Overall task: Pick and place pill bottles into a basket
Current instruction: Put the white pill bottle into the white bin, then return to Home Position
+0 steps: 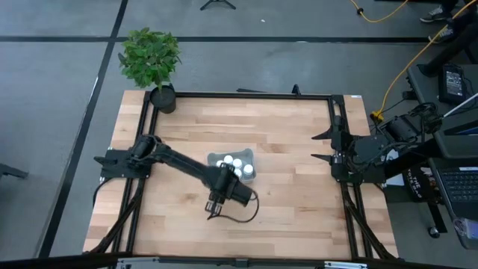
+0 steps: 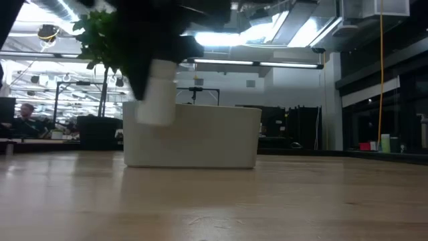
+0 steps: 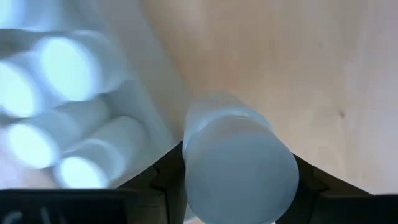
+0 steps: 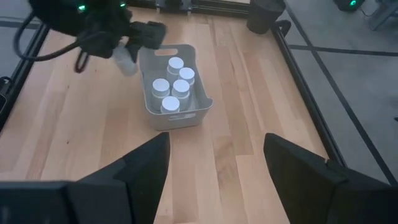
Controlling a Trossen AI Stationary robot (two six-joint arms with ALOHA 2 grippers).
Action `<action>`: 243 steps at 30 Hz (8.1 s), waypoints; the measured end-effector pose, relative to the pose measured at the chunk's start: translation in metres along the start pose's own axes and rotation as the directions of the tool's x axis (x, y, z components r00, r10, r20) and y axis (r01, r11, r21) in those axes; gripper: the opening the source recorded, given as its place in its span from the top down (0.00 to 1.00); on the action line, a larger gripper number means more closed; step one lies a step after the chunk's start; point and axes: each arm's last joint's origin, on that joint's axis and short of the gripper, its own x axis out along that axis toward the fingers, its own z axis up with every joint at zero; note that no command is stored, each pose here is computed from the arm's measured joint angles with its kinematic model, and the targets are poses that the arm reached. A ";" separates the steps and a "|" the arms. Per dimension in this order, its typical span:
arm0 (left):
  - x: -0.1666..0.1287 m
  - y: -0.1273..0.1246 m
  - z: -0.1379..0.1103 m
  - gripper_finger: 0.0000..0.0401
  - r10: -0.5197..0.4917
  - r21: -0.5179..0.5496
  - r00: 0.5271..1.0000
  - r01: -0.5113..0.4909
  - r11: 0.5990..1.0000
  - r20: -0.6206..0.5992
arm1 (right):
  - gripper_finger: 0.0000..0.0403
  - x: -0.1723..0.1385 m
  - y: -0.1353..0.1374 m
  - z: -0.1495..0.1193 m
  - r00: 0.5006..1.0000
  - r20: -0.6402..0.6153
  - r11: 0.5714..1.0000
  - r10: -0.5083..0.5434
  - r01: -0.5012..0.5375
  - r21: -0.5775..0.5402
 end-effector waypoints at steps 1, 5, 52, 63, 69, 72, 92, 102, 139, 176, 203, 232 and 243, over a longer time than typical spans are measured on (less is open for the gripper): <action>-0.003 0.006 0.001 0.60 0.003 -0.015 1.000 -0.003 1.000 0.006 | 0.35 0.000 0.000 0.000 1.000 -0.004 1.000 -0.001 0.001 -0.002; -0.015 0.030 0.006 0.60 0.024 -0.046 0.999 -0.022 0.999 0.044 | 0.35 0.000 -0.001 -0.002 1.000 -0.015 1.000 -0.004 0.004 -0.010; -0.068 0.068 -0.102 0.60 0.123 -0.398 0.946 0.006 0.918 0.300 | 0.35 -0.019 -0.021 -0.011 0.991 0.048 0.991 -0.128 0.125 0.054; -0.046 0.075 -0.077 0.60 0.098 -0.274 0.944 -0.009 0.962 0.315 | 0.35 -0.017 -0.024 -0.010 0.986 0.040 0.977 -0.162 0.155 0.147; -0.032 0.075 -0.065 0.60 0.084 -0.196 0.949 -0.024 0.980 0.303 | 0.35 -0.017 -0.024 -0.010 0.986 0.038 0.972 -0.161 0.152 0.177; -0.025 0.077 -0.063 0.60 0.061 -0.174 0.955 -0.010 0.985 0.291 | 0.35 -0.016 -0.023 -0.009 0.986 0.035 0.973 -0.162 0.154 0.174; 0.014 0.102 -0.069 0.60 -0.026 -0.195 0.947 0.093 0.976 0.320 | 0.35 -0.012 -0.020 -0.008 0.986 0.023 0.975 -0.164 0.159 0.158; 0.033 0.104 -0.076 0.60 -0.075 -0.185 0.946 0.138 0.973 0.314 | 0.35 -0.012 -0.020 -0.009 0.986 0.020 0.975 -0.165 0.161 0.152; 0.062 0.108 -0.067 0.28 -0.140 -0.243 0.959 0.202 0.949 0.248 | 0.35 -0.012 -0.020 -0.009 0.986 0.021 0.975 -0.165 0.159 0.156; -0.211 0.126 -0.170 0.27 0.374 -0.604 0.692 0.113 0.789 0.617 | 0.39 -0.096 -0.095 -0.129 0.747 0.646 0.873 0.157 -0.411 0.262; -0.211 0.080 -0.156 0.27 0.404 -0.625 0.676 0.108 0.773 0.616 | 0.39 0.085 0.023 -0.186 0.592 0.677 0.740 0.437 -0.664 0.103; -0.212 0.065 -0.154 0.27 0.362 -0.584 0.672 0.129 0.801 0.646 | 0.45 0.094 0.019 -0.191 0.667 0.625 0.855 0.406 -0.519 -0.001; -0.213 0.060 -0.154 0.27 0.369 -0.591 0.670 0.129 0.797 0.644 | 0.45 0.108 -0.022 -0.189 0.781 0.624 0.952 -0.021 -0.174 0.251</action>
